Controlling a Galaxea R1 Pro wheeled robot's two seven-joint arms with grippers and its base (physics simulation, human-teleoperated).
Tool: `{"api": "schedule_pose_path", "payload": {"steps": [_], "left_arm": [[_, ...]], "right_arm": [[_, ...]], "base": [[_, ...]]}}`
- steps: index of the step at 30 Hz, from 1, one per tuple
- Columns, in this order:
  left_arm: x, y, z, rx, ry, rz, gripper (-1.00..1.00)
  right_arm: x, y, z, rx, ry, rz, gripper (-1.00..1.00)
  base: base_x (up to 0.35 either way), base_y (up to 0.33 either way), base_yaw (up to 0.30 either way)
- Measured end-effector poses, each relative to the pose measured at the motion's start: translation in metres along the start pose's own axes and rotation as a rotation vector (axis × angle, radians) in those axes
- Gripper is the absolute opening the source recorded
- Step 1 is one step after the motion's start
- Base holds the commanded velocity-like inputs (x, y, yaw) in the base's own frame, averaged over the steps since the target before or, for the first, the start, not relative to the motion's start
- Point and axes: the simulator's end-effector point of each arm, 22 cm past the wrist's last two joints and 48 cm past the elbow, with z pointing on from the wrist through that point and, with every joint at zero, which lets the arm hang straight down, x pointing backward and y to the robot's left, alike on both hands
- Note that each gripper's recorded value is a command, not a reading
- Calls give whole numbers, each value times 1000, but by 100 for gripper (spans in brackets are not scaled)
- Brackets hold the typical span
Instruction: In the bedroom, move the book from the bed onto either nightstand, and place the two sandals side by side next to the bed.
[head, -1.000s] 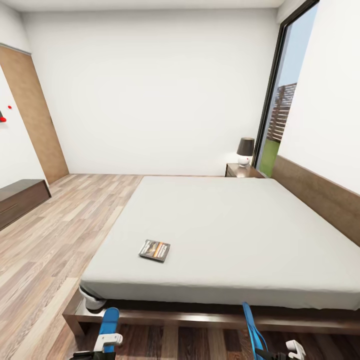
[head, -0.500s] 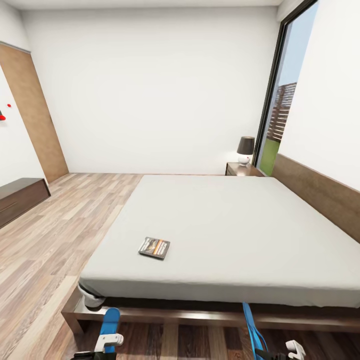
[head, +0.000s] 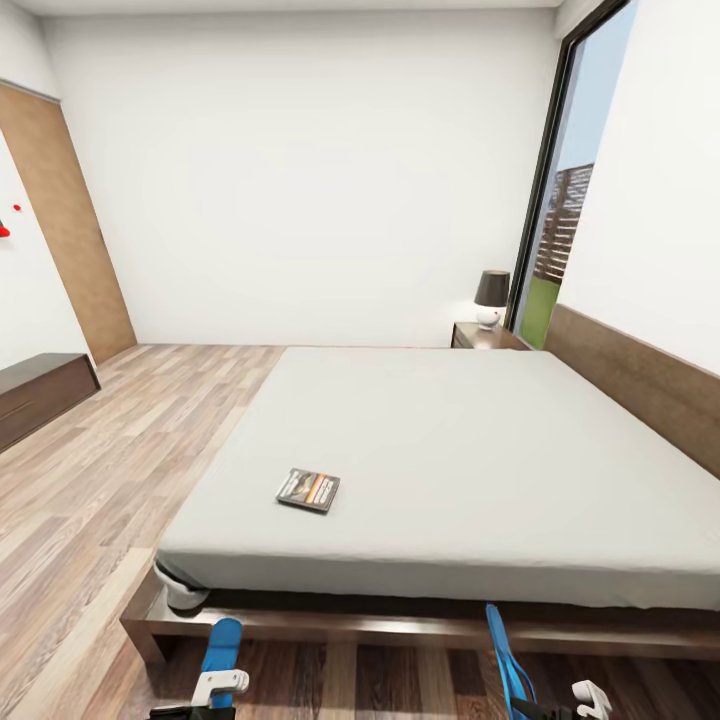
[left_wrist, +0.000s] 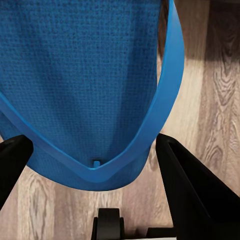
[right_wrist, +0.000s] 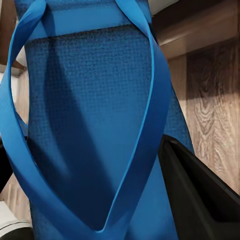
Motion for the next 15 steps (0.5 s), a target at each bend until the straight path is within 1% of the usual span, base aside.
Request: {"api": "schedule_pose_path", "payload": {"steps": [4,15], "left_arm": [[3,0,7,0,0,-1,-100],[12,2,25,-2,-1,-1,-100]], "right_arm": [[3,-11,4,24,1,0,-100],[12,-27,14,28,0,0,-100]], "base": [[0,0,0],[0,0,0]]}}
